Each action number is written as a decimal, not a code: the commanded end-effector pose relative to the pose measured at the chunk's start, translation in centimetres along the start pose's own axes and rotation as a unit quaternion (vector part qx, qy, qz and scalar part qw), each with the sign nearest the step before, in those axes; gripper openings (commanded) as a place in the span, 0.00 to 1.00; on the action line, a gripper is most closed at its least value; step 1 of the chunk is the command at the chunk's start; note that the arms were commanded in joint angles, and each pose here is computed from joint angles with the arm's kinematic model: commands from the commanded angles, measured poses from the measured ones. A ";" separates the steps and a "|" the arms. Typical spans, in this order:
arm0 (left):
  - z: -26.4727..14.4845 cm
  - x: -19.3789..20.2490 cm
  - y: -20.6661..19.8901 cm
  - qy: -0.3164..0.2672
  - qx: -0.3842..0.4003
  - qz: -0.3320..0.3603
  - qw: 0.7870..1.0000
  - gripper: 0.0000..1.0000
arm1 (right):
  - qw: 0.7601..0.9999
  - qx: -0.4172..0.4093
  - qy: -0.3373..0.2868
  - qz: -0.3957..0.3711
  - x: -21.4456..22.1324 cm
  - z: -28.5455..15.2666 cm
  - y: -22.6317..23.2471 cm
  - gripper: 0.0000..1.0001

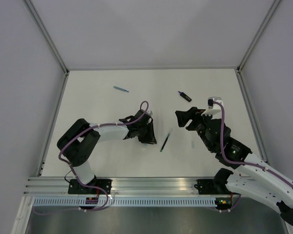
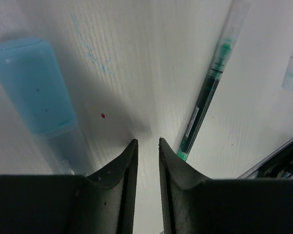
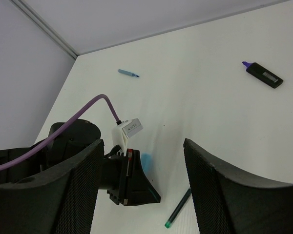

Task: Insert the pens into the pen caps

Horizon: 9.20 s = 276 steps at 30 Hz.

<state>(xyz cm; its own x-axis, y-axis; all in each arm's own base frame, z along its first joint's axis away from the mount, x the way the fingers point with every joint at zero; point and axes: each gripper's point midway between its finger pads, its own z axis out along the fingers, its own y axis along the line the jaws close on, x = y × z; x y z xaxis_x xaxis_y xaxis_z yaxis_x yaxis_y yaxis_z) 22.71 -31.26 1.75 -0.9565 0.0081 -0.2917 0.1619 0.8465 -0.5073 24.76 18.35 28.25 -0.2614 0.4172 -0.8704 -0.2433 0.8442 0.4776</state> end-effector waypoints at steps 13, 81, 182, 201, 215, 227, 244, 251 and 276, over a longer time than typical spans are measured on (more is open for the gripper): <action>-12.3 -9.9 -2.9 -0.184 -0.002 0.106 0.977 0.54 | 0.977 0.139 0.156 0.031 11.1 2.8 -4.3 0.64; -22.2 -14.8 7.5 -0.438 -0.151 0.018 0.886 0.99 | 0.980 -0.058 0.191 -0.022 11.8 4.7 1.1 0.56; -10.1 -32.6 23.3 -0.159 -0.211 0.033 0.964 0.96 | 0.967 -0.163 0.194 0.033 12.5 2.5 4.1 0.55; -23.0 -27.4 27.0 -0.197 -0.337 -0.223 0.893 0.93 | 0.961 -0.176 0.211 0.035 13.1 2.3 4.9 0.55; -16.6 -17.7 24.7 -0.132 -0.174 -0.481 0.849 0.78 | 0.962 -0.178 0.203 0.036 12.3 1.6 5.0 0.55; -16.3 -14.7 27.3 -0.093 -0.262 -0.463 0.842 0.74 | 0.956 -0.202 0.205 0.050 11.8 0.8 6.0 0.55; -20.9 -21.1 20.8 -0.155 -0.181 -0.102 0.966 1.00 | 0.954 -0.211 0.203 0.056 11.5 0.5 6.3 0.55; -22.1 -22.5 15.8 -0.098 -0.348 0.295 0.884 1.00 | 0.954 -0.215 0.200 0.058 11.3 0.3 6.4 0.55; -21.0 -21.7 18.1 -0.096 -0.340 0.388 0.851 0.99 | 0.952 -0.208 0.219 0.054 12.6 1.0 6.4 0.54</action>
<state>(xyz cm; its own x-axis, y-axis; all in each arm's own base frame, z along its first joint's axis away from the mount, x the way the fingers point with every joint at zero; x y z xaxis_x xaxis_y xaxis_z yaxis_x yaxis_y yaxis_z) 41.12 -3.57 14.25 -0.6718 0.5963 -0.4394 0.3831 0.7875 0.4828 20.59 28.80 18.63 -0.6737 0.2147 -0.7072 -0.4903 0.5861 0.6450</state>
